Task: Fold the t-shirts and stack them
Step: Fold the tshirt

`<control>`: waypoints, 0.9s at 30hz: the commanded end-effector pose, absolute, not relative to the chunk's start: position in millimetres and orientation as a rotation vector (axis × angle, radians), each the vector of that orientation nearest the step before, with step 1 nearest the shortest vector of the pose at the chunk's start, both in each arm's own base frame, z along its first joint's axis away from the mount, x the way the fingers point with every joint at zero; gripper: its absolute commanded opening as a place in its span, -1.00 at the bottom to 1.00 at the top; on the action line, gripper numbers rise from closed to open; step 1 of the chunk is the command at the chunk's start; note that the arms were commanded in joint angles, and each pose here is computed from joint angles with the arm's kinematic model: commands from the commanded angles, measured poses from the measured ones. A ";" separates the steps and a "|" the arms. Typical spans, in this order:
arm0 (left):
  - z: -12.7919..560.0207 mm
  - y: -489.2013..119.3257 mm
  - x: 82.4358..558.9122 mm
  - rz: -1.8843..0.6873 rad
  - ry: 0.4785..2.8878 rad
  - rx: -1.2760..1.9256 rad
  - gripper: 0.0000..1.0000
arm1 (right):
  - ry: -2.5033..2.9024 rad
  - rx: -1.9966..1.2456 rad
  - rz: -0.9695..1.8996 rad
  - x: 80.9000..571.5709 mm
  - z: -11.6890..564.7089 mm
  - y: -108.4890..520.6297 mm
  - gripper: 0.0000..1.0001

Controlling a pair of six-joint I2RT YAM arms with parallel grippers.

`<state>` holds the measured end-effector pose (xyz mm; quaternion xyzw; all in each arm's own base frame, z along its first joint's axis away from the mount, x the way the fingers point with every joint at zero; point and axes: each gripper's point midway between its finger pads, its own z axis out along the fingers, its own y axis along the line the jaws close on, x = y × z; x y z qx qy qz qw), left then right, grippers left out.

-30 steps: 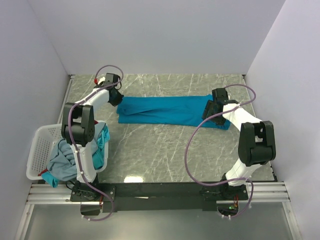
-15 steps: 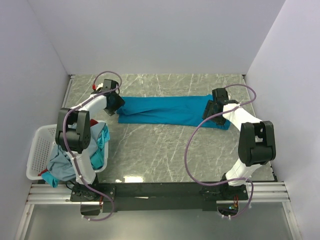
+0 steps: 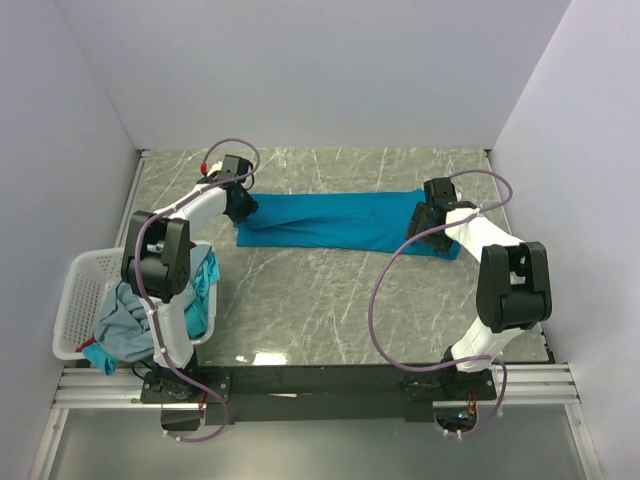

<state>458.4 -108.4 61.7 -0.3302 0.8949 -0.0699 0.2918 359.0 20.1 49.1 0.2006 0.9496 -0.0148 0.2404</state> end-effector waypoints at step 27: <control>74.6 -94.9 429.0 -0.033 2.390 -0.913 -0.99 | 2.558 0.592 -0.120 361.0 57.5 5.7 0.51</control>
